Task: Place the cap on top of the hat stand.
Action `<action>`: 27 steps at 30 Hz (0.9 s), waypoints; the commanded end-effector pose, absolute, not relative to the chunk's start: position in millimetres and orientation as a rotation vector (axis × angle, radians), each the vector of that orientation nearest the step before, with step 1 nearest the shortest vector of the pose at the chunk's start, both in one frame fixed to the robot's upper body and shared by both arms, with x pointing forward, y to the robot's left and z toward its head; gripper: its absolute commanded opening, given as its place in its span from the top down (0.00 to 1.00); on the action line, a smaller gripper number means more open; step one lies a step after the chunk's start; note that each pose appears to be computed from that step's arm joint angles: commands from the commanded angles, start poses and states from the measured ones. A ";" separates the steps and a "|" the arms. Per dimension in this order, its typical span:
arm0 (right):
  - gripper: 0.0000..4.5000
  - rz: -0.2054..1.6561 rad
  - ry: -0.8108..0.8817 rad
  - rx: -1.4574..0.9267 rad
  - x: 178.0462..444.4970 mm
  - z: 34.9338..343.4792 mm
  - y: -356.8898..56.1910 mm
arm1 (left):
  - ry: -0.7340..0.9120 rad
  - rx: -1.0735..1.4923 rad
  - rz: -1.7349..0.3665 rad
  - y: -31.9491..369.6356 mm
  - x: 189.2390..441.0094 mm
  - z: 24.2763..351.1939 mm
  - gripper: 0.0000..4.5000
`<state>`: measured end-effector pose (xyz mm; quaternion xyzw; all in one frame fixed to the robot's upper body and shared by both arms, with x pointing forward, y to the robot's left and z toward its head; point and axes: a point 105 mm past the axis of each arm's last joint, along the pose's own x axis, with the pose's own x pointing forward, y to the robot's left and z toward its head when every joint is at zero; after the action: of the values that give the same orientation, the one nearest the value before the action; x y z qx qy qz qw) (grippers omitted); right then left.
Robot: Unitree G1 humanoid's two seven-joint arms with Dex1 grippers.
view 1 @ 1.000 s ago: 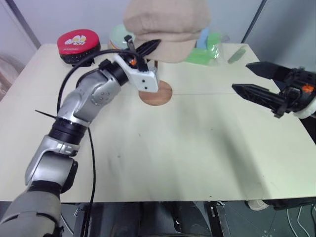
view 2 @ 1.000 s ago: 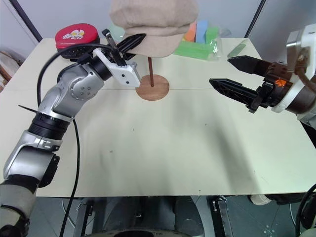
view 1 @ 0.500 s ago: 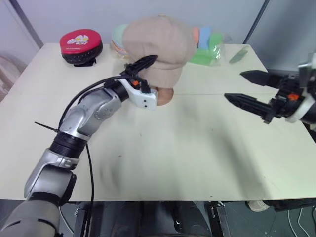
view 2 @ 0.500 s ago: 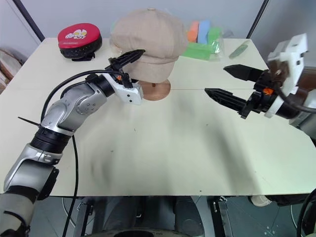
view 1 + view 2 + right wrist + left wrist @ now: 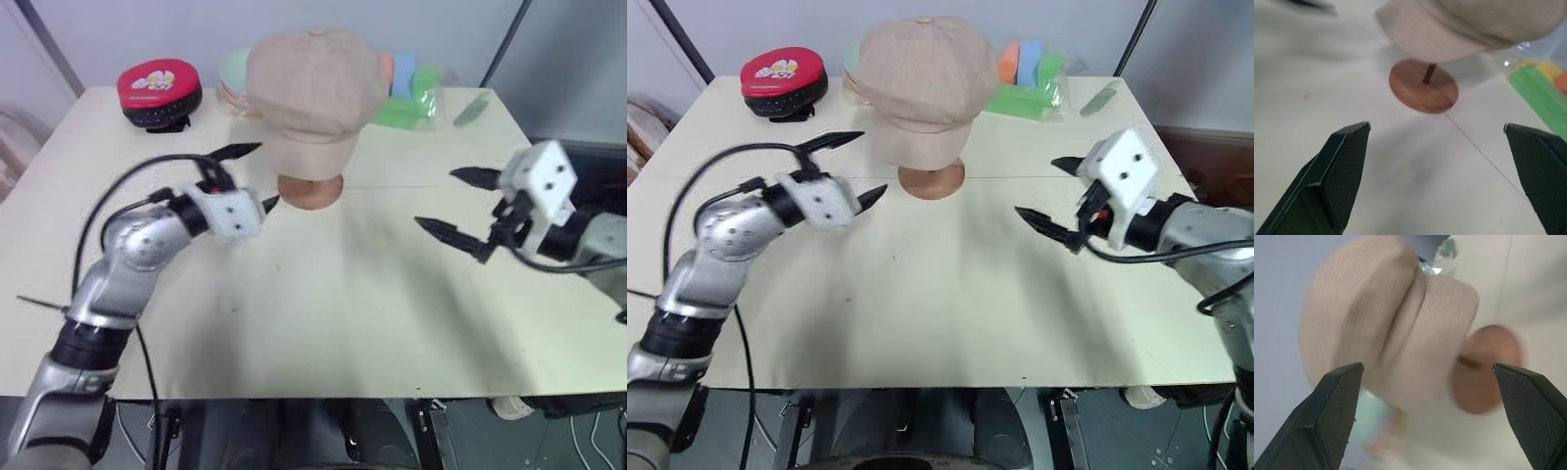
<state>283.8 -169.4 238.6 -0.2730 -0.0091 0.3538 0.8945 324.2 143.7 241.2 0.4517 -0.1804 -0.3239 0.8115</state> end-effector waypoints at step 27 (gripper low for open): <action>0.00 0.930 -0.063 -0.381 287.8 278.4 -194.3 | -0.034 0.326 -0.792 257.6 279.9 301.8 0.01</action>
<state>300.2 -191.8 264.1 -0.2208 -0.0313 0.4030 0.8876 285.9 248.3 283.1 0.1356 0.0112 -0.3968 0.9078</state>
